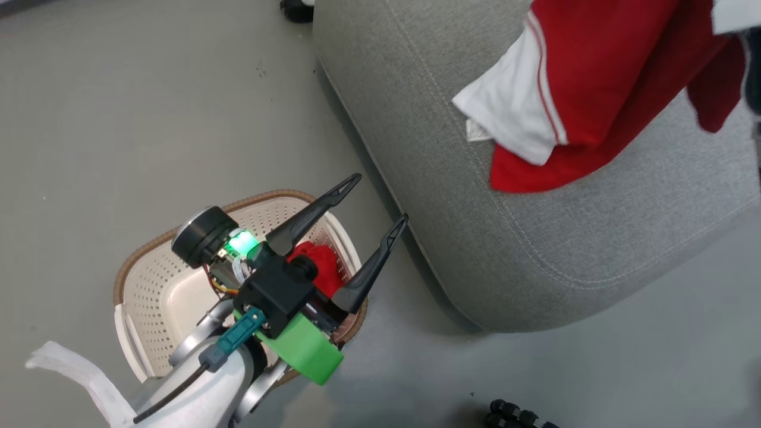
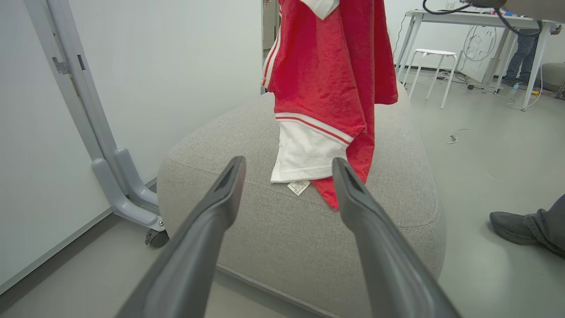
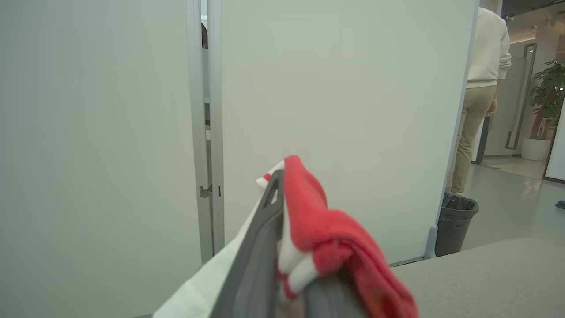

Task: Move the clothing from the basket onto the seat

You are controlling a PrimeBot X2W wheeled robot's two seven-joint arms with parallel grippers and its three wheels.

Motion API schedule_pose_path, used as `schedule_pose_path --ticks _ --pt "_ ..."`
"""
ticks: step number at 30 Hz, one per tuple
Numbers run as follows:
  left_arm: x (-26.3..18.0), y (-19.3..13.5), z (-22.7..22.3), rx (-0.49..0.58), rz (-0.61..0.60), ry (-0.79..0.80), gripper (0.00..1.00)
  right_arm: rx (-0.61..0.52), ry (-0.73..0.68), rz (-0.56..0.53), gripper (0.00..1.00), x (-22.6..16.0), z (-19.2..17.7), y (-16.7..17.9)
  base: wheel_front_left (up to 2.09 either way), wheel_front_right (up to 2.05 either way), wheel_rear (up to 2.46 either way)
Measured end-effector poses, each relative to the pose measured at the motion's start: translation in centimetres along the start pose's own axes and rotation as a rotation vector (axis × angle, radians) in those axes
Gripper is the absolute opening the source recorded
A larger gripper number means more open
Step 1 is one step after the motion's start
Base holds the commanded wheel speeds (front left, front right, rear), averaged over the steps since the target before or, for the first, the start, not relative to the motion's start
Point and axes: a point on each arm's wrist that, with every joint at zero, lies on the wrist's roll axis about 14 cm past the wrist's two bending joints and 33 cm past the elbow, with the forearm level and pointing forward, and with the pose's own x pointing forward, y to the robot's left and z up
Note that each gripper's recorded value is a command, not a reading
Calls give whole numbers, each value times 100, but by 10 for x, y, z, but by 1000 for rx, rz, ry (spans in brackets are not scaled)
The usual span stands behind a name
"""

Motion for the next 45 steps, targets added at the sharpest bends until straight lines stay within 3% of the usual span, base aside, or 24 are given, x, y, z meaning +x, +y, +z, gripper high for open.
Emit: schedule_pose_path --ticks 6,11,18,24,25,26,27,28,35,45 --pt "-2 30 -10 11 41 -13 100 -54 -27 -26 0 44 0 -15 0 0 0" --pt "-8 54 -29 0 74 -1 100 -36 148 -29 0 45 -80 -6 0 0 0" --pt "-18 74 -62 -45 116 38 100 78 469 -108 0 -27 -224 6 0 0 0" --pt "-28 83 -79 -67 147 71 100 144 597 -164 0 -71 -274 14 0 0 0" --pt "-28 83 -79 -66 150 74 100 153 592 -171 3 -74 -273 13 0 0 0" --pt "-29 84 -78 -63 153 72 100 158 583 -180 40 -75 -270 12 0 0 0" --pt "-29 84 -77 -60 154 71 100 159 574 -190 83 -78 -267 9 0 0 0" --pt "-30 83 -77 -59 159 73 100 154 576 -194 100 -85 -265 7 0 0 0" --pt "-34 72 -62 -63 189 58 100 127 548 -216 100 -124 -235 2 0 0 0" --pt "-48 55 -31 -47 289 21 100 108 421 -130 100 -149 -167 32 0 0 0"
